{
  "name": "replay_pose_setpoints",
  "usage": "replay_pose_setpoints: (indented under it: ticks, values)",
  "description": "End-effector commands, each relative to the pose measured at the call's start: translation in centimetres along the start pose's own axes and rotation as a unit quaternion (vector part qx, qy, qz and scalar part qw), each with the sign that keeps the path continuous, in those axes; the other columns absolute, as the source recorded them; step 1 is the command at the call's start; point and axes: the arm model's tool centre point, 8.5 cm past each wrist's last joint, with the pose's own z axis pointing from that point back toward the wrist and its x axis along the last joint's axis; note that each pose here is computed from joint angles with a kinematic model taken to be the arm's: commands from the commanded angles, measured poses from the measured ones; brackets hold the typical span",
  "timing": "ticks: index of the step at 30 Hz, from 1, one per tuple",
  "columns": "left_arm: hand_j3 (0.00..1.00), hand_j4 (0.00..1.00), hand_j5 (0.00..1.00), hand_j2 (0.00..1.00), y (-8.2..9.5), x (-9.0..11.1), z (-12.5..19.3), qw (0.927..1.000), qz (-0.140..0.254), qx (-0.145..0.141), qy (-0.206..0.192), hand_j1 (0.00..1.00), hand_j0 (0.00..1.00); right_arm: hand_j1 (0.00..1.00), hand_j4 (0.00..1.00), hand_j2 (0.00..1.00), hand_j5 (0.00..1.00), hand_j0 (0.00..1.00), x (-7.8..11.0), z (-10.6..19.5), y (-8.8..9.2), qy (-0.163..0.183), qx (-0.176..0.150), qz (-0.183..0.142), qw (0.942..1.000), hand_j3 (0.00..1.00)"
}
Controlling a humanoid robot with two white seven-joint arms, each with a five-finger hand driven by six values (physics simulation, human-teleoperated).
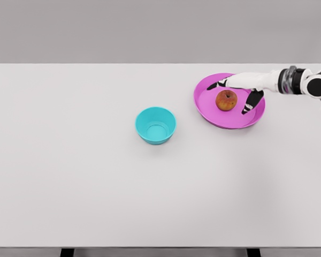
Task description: Put the apple from the pink plate into the blue bowl with your right arm
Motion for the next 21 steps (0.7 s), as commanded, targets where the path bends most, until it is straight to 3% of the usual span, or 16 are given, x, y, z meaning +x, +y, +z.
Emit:
replay_pose_setpoints:
  ticks: [1, 21]
  values:
    - [1.0, 1.0, 1.0, 1.0, 0.0, 0.1, 0.0, 1.0, 0.0, 0.0, -0.001, 1.0, 1.0, 1.0, 1.0, 1.0, 1.0, 1.0, 0.0, -0.4, 0.4, 0.0, 0.005, -0.004, 1.0, 1.0]
    - [1.0, 1.0, 1.0, 1.0, 0.0, 0.1, 0.0, 1.0, 0.0, 0.0, -0.001, 1.0, 1.0, 1.0, 1.0, 1.0, 1.0, 1.0, -0.1, -1.4, 0.3, 0.005, 0.01, -0.014, 0.9998, 1.0]
